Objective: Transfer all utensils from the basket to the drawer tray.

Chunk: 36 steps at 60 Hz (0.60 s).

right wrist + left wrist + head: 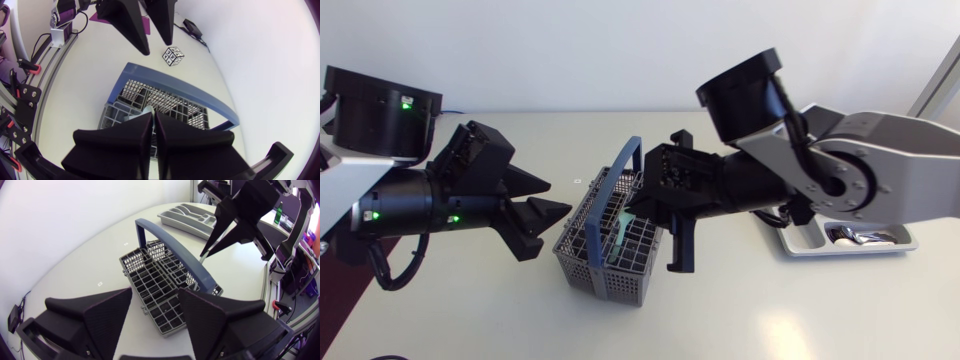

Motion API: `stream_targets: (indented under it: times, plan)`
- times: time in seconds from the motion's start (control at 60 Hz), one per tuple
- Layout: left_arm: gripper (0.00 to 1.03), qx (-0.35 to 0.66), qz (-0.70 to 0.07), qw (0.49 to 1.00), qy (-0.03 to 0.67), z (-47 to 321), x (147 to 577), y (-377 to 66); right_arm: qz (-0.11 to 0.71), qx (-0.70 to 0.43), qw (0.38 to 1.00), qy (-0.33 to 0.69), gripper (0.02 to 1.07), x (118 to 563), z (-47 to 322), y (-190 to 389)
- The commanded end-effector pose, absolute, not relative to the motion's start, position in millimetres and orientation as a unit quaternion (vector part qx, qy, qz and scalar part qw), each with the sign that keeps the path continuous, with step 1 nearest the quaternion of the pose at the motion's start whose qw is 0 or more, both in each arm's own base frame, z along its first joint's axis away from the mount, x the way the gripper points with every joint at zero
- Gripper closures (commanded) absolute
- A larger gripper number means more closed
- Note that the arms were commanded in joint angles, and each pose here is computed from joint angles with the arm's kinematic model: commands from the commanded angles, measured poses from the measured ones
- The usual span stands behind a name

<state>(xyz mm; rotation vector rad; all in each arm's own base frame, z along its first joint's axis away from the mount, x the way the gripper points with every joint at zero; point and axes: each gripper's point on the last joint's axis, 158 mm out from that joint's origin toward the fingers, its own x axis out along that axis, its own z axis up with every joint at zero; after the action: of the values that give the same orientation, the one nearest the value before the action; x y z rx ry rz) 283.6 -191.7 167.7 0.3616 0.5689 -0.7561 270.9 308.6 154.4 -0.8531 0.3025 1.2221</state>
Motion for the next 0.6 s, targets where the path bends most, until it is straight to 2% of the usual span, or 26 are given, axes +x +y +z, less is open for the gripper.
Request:
stream_targets:
  times: [0.0,0.2,0.483,0.583]
  plan:
    - [0.35,0.184,-0.368,0.877,0.249,184.9,281.2,-200.1,0.545,-0.384,0.732,0.143,1.01,262.3,155.2,297.1]
    - [0.33,0.197,-0.373,0.876,0.232,195.6,274.2,-216.2,0.499,-0.411,0.753,0.119,1.01,262.1,168.9,278.0]
    - [0.31,0.197,-0.419,0.861,0.211,207.7,257.2,-259.7,0.447,-0.397,0.799,0.065,1.01,252.8,224.0,237.9]
    - [0.29,0.202,-0.440,0.850,0.210,207.6,249.3,-276.8,0.441,-0.388,0.807,0.059,1.01,246.0,232.2,227.6]
